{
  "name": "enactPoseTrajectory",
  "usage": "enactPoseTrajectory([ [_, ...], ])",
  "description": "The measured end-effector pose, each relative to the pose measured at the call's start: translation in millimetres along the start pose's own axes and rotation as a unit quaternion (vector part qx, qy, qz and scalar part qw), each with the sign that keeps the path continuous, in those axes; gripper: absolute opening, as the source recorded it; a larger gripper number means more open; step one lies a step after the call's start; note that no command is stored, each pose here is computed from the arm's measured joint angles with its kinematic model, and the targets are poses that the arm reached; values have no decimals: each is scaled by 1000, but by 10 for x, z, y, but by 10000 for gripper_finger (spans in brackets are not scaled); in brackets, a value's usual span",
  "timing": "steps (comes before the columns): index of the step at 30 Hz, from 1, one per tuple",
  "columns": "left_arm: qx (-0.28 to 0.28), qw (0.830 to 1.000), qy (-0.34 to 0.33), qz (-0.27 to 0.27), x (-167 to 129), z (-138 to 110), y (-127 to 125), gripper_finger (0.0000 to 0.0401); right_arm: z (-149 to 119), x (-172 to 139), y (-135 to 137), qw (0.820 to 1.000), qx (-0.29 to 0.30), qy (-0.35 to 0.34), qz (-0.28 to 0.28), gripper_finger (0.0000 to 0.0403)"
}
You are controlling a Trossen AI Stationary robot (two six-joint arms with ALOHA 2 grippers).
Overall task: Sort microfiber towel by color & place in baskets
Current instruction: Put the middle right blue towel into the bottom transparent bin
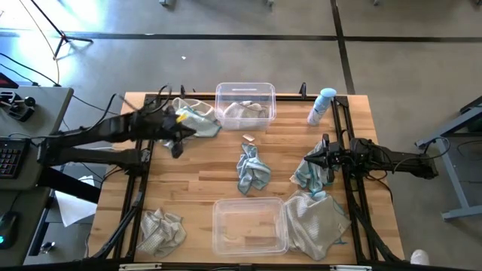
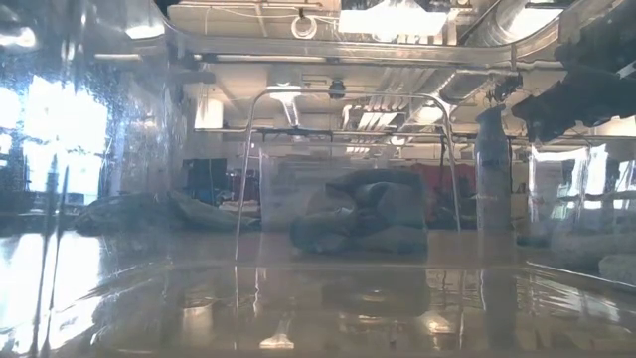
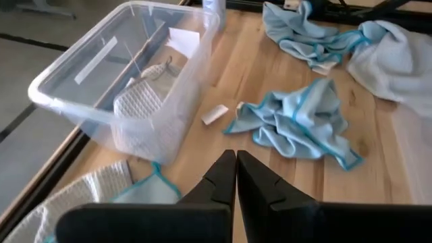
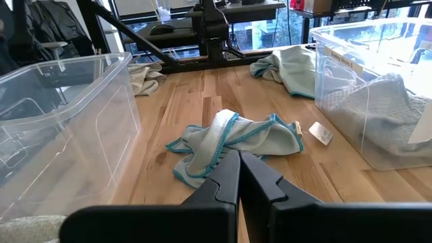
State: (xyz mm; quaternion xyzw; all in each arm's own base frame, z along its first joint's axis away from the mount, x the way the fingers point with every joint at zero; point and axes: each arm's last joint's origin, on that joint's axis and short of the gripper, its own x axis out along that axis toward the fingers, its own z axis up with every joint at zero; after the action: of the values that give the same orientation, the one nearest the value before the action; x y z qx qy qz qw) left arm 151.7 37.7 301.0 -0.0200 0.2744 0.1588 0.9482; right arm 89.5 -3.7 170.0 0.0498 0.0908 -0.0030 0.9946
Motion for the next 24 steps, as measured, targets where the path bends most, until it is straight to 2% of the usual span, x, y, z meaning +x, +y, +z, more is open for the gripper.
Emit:
enactPoseTrajectory([
  [7, -38, 999, -16, -12, -115, -489, -55, 0, 7, 0, -1, 1000, 15, -4, -3, 0],
  [11, -51, 998, -23, -26, -70, -730, -89, 0, 74, -3, -12, 998, 23, -42, -31, 0],
  [15, -49, 996, -53, -43, -18, -871, -124, 0, 138, -5, -7, 996, 20, -75, -53, 0],
  [19, -63, 995, -63, -53, 34, -989, -145, 0, 212, -3, 15, 996, 21, -64, -66, 0],
  [24, -65, 992, -84, -61, 114, -1087, -170, 0, 480, 15, 79, 997, 16, -38, -71, 0],
])
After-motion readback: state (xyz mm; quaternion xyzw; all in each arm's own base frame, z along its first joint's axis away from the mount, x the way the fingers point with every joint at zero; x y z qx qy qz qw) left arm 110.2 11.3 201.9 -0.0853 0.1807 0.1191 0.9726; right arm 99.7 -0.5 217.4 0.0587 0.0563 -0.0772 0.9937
